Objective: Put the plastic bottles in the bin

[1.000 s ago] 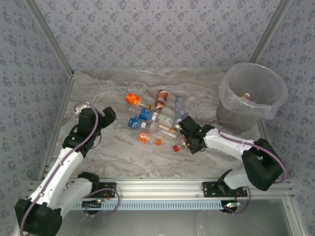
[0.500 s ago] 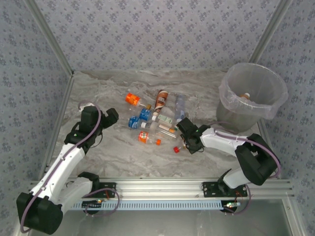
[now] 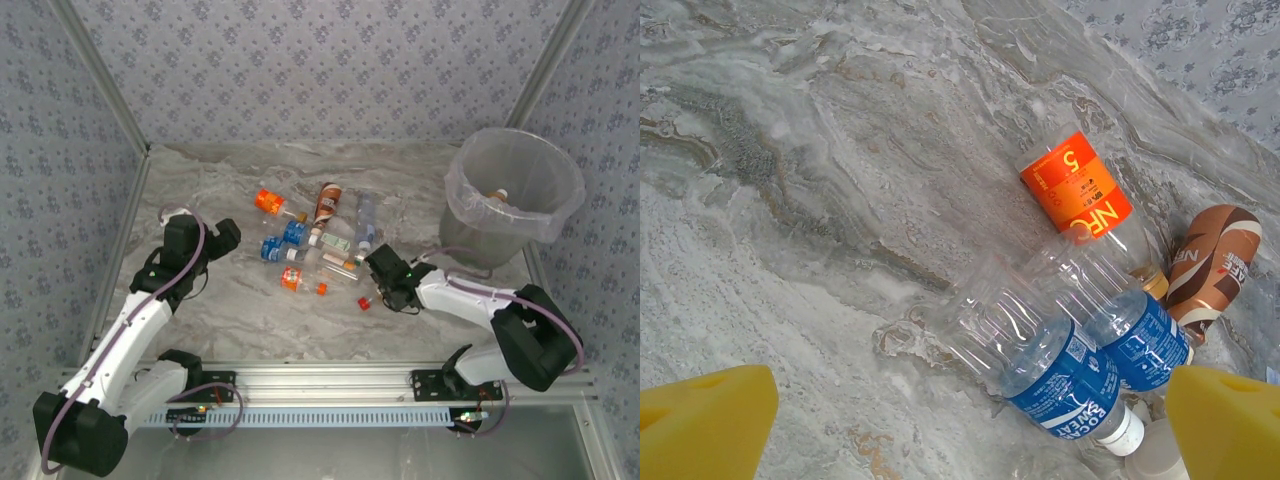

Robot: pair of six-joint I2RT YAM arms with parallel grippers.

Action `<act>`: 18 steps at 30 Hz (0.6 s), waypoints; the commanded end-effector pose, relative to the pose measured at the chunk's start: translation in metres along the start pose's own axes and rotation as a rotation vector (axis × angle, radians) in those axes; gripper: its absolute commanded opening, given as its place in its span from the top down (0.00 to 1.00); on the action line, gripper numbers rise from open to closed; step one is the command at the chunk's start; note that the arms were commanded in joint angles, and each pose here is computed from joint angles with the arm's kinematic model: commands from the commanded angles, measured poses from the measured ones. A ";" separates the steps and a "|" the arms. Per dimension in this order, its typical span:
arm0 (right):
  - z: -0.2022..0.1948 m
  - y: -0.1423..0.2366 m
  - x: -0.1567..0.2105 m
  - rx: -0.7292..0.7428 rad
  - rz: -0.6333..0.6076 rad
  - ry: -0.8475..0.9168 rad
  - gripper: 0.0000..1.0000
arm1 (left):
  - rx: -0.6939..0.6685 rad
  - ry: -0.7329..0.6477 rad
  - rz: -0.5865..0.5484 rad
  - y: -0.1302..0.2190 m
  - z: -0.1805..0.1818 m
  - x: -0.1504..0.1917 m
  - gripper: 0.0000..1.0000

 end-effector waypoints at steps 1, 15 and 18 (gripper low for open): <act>0.019 0.027 -0.012 -0.087 -0.141 0.160 0.61 | 0.017 -0.010 -0.029 0.004 -0.004 -0.011 0.01; 0.107 0.161 -0.050 -0.468 -0.424 0.626 0.59 | 0.019 0.004 -0.032 0.002 -0.005 -0.011 0.01; 0.118 0.198 -0.070 -0.529 -0.500 0.684 0.59 | 0.016 0.011 -0.030 0.002 -0.004 -0.011 0.00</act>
Point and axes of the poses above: each hand's point on the last joint's axis, 136 mm out from that joint toward the fingers, its own y axis back along the fingers, its own z axis along the line the jaws close on, x = y × z, the point moved 4 cm from there along y, back along the fingers, and after that the axes turned 9 degrees about -y, right-handed, at the moved point
